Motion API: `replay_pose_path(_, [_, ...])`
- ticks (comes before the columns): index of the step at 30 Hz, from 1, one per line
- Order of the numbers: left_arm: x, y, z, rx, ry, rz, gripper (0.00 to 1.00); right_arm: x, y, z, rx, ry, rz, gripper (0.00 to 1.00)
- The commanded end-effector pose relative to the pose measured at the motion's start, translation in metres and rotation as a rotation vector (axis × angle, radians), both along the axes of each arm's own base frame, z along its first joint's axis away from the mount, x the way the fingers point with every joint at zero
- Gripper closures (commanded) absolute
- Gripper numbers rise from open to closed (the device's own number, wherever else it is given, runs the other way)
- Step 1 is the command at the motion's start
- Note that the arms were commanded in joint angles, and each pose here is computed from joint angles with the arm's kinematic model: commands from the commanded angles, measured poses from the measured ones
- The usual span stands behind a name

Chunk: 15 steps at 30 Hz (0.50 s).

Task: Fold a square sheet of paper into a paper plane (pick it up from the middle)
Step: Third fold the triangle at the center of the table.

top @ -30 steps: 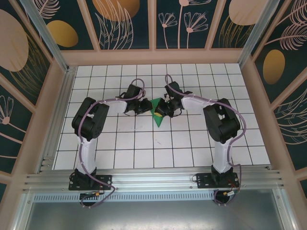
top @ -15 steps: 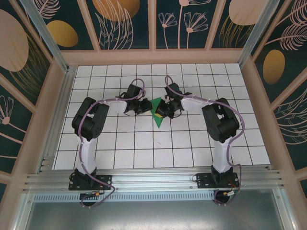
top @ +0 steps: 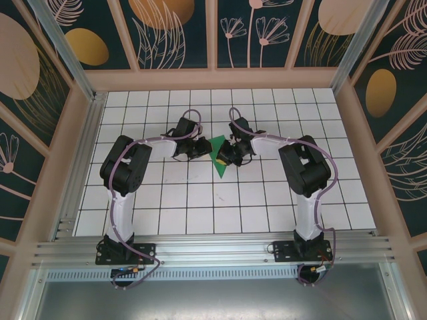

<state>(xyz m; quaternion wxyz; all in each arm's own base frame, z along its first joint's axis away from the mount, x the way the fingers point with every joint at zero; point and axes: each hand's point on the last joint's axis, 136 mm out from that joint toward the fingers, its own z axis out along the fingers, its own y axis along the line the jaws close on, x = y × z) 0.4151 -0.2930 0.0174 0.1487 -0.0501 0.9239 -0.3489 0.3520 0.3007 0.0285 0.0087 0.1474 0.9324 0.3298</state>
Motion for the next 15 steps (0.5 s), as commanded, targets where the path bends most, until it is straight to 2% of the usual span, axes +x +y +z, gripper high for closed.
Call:
replay_pose_path(1, [-0.0191, 0.0082, -0.0433, 0.092, 0.088, -0.013, 0.82, -0.0013, -0.0009, -0.0131, -0.012, 0.016, -0.019, 0.98])
replay_pose_path(15, [-0.0201, 0.0077, -0.0449, 0.093, 0.092, -0.014, 0.82, 0.0011, -0.0024, -0.0153, -0.012, 0.015, -0.045, 0.98])
